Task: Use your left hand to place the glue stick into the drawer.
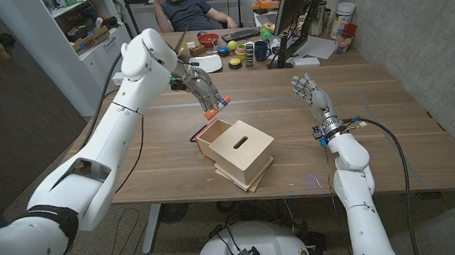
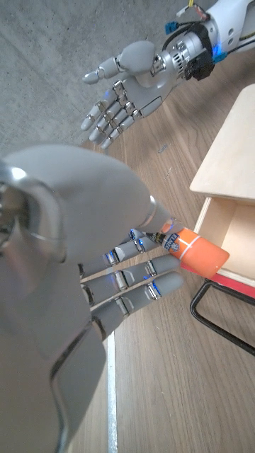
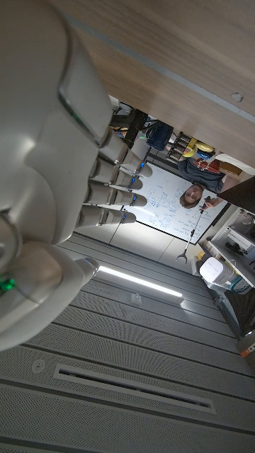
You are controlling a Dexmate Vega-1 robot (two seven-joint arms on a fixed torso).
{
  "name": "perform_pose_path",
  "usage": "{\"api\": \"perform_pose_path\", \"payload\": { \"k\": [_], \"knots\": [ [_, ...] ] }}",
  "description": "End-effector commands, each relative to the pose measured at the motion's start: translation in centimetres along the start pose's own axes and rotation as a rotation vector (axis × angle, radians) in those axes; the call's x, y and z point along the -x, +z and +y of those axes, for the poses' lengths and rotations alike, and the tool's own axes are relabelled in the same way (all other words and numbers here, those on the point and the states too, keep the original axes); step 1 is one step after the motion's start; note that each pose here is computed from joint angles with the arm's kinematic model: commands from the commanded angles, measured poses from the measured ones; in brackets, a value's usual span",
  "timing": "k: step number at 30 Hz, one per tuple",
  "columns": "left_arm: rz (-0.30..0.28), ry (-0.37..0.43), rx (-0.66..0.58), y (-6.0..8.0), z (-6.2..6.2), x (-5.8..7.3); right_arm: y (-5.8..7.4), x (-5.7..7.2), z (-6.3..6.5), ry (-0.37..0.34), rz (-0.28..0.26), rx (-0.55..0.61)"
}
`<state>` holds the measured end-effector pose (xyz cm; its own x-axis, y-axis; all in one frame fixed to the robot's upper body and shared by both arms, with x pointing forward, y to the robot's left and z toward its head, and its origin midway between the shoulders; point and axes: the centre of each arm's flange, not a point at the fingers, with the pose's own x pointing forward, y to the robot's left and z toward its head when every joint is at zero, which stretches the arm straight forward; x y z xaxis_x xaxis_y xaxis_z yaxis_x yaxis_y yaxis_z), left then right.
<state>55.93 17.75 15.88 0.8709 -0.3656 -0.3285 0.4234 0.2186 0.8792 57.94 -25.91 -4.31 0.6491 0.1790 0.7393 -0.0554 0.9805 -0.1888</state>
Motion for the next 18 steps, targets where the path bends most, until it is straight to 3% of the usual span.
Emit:
{"api": "perform_pose_path", "payload": {
  "k": [1, 8, 18],
  "knots": [
    [-0.074, -0.071, -0.064, 1.5, -1.4, 0.4, 0.4, 0.5, 0.5, -0.015, -0.006, 0.000],
    [-0.085, -0.112, -0.131, 2.7, -2.8, 0.2, 0.5, 0.6, 0.5, -0.021, -0.006, -0.003],
    [-0.009, -0.035, -0.199, 2.9, -3.5, 0.7, 0.6, 0.6, 0.5, -0.015, -0.005, 0.002]
  ]
}}
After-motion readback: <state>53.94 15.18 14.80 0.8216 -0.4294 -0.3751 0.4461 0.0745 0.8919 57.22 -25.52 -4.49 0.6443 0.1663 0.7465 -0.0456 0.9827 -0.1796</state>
